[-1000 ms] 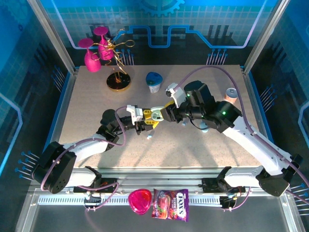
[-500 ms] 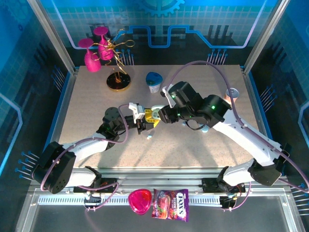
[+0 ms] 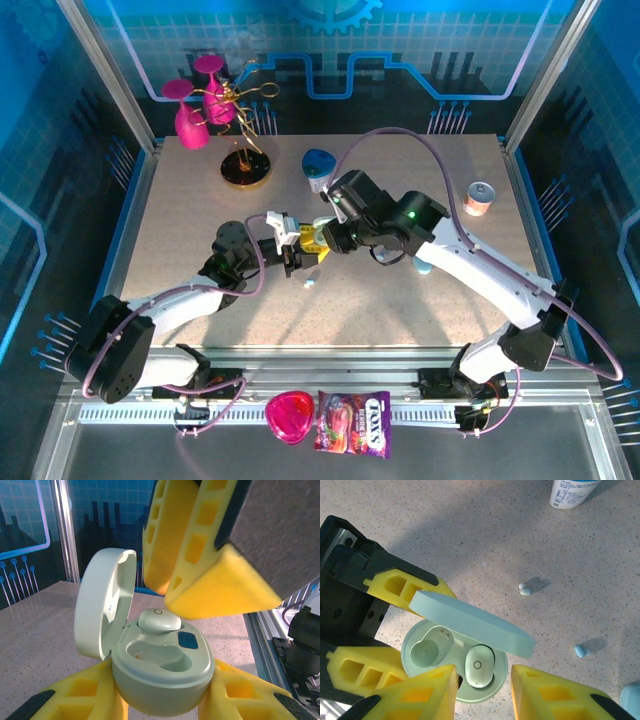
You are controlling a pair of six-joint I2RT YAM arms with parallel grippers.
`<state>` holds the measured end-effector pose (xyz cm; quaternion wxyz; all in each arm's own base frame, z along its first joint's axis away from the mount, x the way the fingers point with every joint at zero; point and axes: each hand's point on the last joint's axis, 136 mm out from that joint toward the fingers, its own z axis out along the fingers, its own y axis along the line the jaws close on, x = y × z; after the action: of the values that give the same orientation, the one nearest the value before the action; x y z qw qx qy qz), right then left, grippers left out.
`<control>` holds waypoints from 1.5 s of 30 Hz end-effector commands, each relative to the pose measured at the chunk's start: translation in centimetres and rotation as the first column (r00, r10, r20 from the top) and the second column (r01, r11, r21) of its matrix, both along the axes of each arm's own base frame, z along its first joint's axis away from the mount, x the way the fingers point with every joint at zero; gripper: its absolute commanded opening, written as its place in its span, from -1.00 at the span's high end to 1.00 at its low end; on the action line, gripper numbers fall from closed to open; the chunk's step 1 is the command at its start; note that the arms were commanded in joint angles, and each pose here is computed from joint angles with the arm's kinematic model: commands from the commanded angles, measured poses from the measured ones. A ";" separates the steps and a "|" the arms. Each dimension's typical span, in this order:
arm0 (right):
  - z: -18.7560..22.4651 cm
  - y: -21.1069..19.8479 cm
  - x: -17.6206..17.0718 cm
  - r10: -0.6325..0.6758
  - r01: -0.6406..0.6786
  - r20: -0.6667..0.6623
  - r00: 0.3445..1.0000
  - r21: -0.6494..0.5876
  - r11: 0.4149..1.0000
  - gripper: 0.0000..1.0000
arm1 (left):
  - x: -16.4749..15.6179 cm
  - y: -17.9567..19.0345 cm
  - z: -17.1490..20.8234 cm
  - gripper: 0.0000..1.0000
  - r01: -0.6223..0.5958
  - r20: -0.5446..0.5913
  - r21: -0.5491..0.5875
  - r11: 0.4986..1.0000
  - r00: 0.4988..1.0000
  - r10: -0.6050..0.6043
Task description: Insert the wireless bluetooth earbuds into the charging case
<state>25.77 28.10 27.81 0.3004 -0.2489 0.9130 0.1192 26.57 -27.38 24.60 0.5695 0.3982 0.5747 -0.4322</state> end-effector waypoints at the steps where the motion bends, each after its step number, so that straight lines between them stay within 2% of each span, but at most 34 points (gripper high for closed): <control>1: 0.8 0.9 0.4 -0.010 0.010 0.012 1.000 0.031 0.999 0.35 | 0.0 0.2 2.1 0.37 -0.006 0.043 -0.030 1.000 0.999 0.007; 5: 0.4 1.2 0.6 -0.015 0.015 0.001 1.000 0.031 0.999 0.46 | 0.0 0.2 2.2 0.38 -0.002 0.044 -0.033 0.999 0.999 0.003; 21: -1.8 1.2 0.8 -0.015 0.016 -0.050 0.999 0.017 1.000 0.70 | -0.2 0.3 2.4 0.37 0.000 0.055 -0.041 0.999 0.998 0.002; 36: 1.6 -0.3 0.9 -0.027 0.021 0.083 0.996 0.077 0.997 0.77 | 0.1 0.2 1.2 0.38 -0.008 0.034 -0.011 1.000 0.999 0.008; 45: 2.1 0.0 0.8 -0.018 0.008 0.092 0.996 0.105 0.994 0.75 | 0.2 0.1 1.2 0.38 -0.008 0.034 -0.012 1.000 0.999 0.008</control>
<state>26.34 28.14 29.12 0.3404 -0.2342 0.8988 0.1468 26.83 -27.20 24.16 0.5645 0.3932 0.5851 -0.4293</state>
